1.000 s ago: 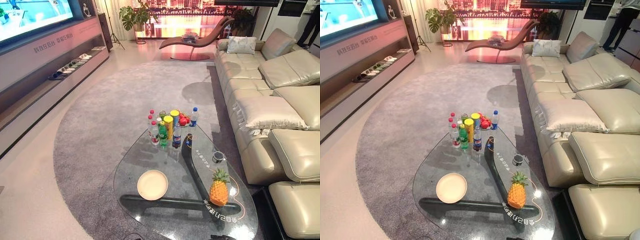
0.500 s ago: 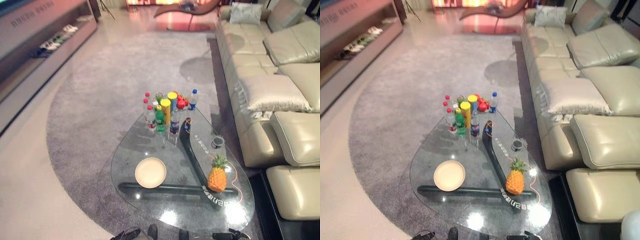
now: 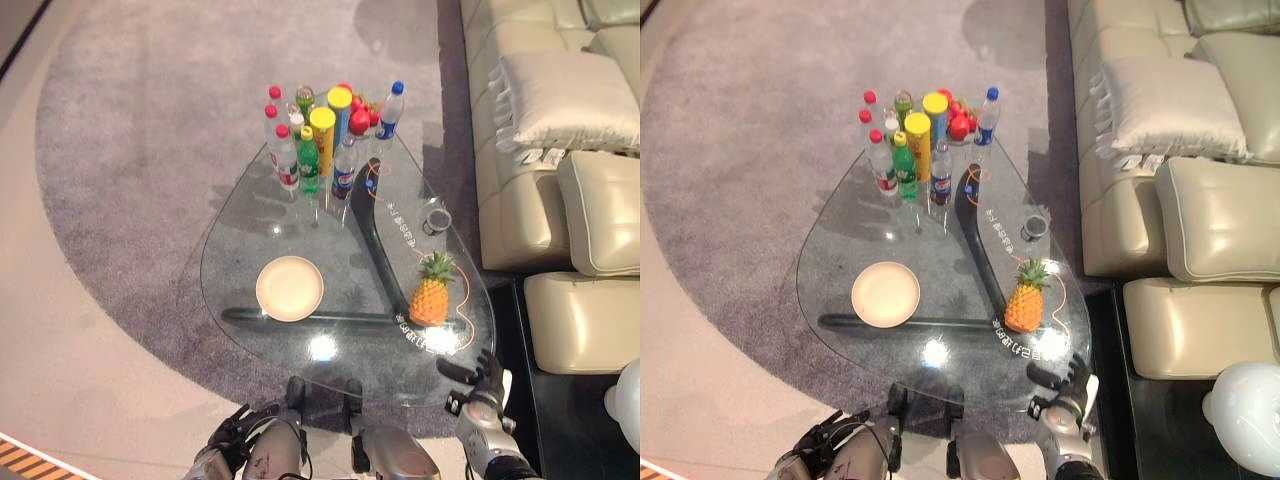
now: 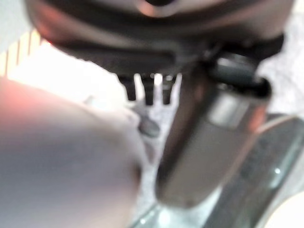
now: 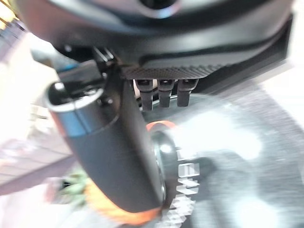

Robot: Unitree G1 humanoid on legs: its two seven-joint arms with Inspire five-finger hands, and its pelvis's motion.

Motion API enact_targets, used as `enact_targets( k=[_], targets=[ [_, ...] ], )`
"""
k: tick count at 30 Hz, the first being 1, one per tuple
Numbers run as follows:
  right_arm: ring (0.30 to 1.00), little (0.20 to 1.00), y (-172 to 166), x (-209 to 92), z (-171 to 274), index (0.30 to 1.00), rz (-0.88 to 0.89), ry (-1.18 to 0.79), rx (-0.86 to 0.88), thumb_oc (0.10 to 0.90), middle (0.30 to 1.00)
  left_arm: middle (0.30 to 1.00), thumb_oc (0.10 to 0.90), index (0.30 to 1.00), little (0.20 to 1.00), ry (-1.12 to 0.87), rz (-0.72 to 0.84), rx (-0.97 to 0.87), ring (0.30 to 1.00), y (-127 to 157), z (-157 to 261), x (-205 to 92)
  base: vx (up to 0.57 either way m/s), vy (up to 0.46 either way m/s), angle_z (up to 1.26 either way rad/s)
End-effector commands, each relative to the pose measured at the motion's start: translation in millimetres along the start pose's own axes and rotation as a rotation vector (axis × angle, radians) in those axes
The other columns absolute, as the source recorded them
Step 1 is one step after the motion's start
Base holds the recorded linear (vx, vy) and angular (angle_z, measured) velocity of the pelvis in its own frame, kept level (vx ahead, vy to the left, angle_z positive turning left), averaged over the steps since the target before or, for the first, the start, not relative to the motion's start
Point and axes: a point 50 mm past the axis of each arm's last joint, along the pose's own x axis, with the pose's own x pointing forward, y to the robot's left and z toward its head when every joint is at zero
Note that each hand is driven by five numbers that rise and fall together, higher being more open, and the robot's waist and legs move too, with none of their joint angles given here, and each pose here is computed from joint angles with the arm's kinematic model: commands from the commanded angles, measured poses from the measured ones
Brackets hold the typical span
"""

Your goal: Pick up the fruit to the plate

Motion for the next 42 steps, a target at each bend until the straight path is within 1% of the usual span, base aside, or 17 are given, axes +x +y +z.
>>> enact_targets(
  k=[1,3,5,8,9,13,18,23,28,32,42],
  targets=[
    [0.900,0.900,-15.8,5.8,48.1,0.900,-0.070,-0.220,0.091,0.800,0.900,0.900,0.800,0.900,0.900,-0.006,0.045,0.014,0.900,13.8,-3.1,-2.7,0.00,0.000,0.00],
    [0.900,0.900,-15.1,5.4,62.0,0.900,-0.077,-0.269,0.131,0.800,0.900,0.900,0.800,0.900,0.900,-0.020,0.035,0.012,0.900,12.0,0.6,-2.2,-0.03,-0.015,0.03],
    [0.900,0.900,-12.4,2.8,88.4,0.900,-0.094,-0.346,0.213,0.800,0.900,0.900,0.800,0.900,0.900,-0.035,0.014,0.010,0.900,5.4,5.0,-1.2,-0.04,-0.001,0.02],
    [0.900,0.900,-11.5,0.4,105.0,0.900,-0.109,-0.403,0.254,0.800,0.900,0.900,0.800,0.900,0.900,-0.040,0.002,0.012,0.900,2.1,6.0,-0.9,0.00,0.000,0.00],
    [0.900,0.900,-10.7,-2.4,117.3,0.900,-0.123,-0.446,0.278,0.800,0.900,0.900,0.800,0.900,0.900,-0.042,-0.003,0.001,0.900,-0.2,5.1,-0.8,0.00,0.000,0.00],
    [0.900,0.900,-8.7,-6.7,148.1,0.900,-0.171,-0.535,0.315,0.800,0.900,0.900,0.800,0.900,0.900,-0.047,-0.031,-0.026,0.900,-9.1,5.5,-0.2,0.00,0.043,0.02],
    [0.900,0.900,-1.1,-9.7,170.3,0.900,-0.164,-0.574,0.347,0.800,0.900,0.900,0.800,0.900,0.900,-0.064,-0.062,-0.043,0.900,-18.6,10.3,0.8,-0.03,0.033,0.03],
    [0.900,0.900,11.4,-13.1,183.5,0.900,-0.136,-0.582,0.372,0.800,0.900,0.900,0.800,0.900,0.900,-0.072,-0.096,-0.032,0.900,-27.4,11.9,1.2,-0.01,0.004,0.01],
    [0.900,0.900,25.9,-17.9,196.7,0.900,-0.127,-0.606,0.341,0.800,0.900,0.900,0.800,0.900,0.900,-0.077,-0.115,-0.042,0.900,-34.6,12.8,1.0,-0.01,0.038,0.00],
    [0.900,0.900,26.6,-15.1,201.5,0.900,-0.175,-0.598,0.328,0.800,0.900,0.900,0.800,0.900,0.900,-0.090,-0.118,-0.057,0.900,-38.6,14.8,0.7,0.00,0.051,0.00],
    [0.900,0.900,30.5,-15.9,217.9,0.900,-0.137,-0.639,0.316,0.800,0.900,0.900,0.800,0.900,0.900,-0.111,-0.164,-0.073,0.900,-51.1,20.2,-1.3,0.00,0.017,0.00]
  ],
)
